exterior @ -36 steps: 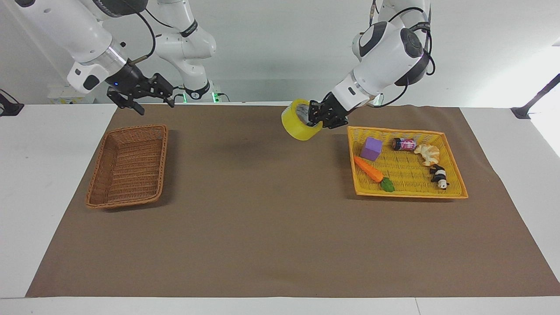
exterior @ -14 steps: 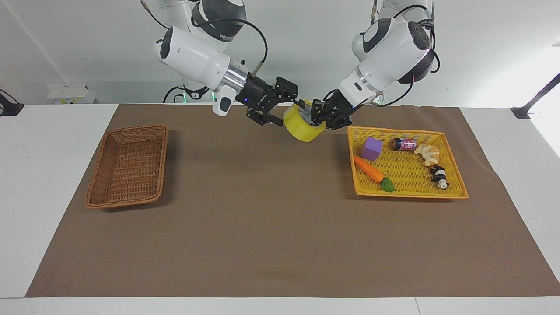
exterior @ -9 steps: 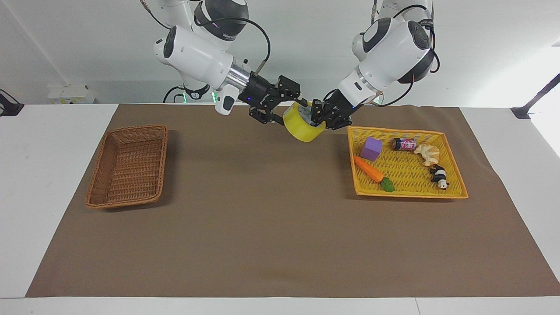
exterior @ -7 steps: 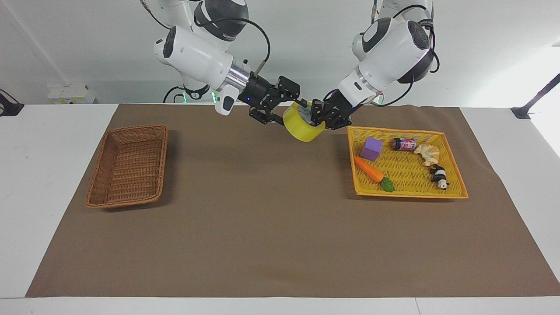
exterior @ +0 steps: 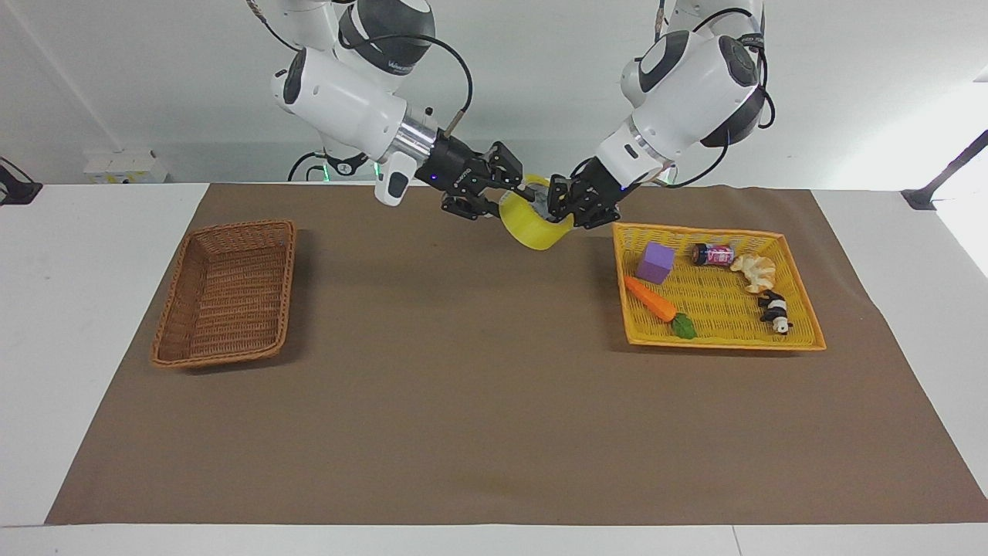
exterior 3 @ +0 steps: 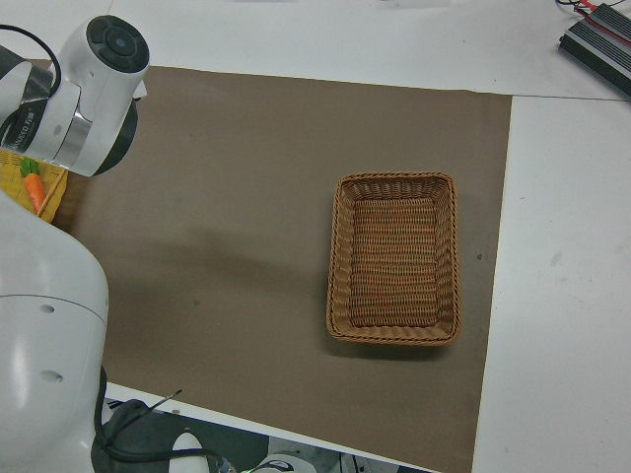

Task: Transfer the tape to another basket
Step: 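Grasp the tape rim with the right gripper beside the left gripper, then open the left gripper and withdraw it while the right gripper holds the tape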

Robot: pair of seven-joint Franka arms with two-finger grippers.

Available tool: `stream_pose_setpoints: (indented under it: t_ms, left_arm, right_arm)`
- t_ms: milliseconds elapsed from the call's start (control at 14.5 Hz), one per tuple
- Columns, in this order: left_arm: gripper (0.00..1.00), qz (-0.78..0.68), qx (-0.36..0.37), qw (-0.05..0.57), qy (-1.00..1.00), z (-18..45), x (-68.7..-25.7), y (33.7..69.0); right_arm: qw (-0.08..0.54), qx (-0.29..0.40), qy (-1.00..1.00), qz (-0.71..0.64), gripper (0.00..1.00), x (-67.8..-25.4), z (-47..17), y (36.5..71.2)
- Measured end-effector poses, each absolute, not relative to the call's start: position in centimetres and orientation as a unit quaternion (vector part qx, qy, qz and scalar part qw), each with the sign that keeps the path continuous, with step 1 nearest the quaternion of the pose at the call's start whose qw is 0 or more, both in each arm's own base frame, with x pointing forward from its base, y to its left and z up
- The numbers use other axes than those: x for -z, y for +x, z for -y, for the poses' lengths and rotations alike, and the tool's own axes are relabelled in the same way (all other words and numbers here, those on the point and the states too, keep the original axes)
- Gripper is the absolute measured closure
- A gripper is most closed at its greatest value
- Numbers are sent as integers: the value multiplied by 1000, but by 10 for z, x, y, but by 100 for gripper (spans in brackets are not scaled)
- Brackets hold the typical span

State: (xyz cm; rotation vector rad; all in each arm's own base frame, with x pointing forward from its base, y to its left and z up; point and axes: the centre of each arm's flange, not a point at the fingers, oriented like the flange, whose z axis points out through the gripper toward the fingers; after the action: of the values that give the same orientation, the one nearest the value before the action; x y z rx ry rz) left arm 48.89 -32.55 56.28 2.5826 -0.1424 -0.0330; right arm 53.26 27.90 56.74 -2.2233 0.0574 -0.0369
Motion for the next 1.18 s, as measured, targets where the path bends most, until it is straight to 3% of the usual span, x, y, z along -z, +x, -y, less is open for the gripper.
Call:
stream_pose_setpoints:
  t_ms: [484, 553, 899, 968, 1175]
  left_arm:
    - [75, 48, 14, 274, 960, 326, -563, 489]
    - [69, 42, 14, 275, 960, 326, -565, 489]
    - [15, 36, 3, 270, 962, 313, -604, 494]
    - [8, 37, -1, 263, 964, 305, -617, 497]
    - [4, 19, -6, 224, 974, 256, -640, 511]
  right_arm:
    - [443, 15, -896, -24, 47, -567, -278, 533]
    - [442, 14, -896, -24, 47, -567, -278, 533]
    - [442, 15, -896, -26, 47, -566, -276, 534]
    - [442, 14, -896, -26, 47, -566, -276, 534]
    - [442, 14, -896, -26, 47, -566, -276, 534]
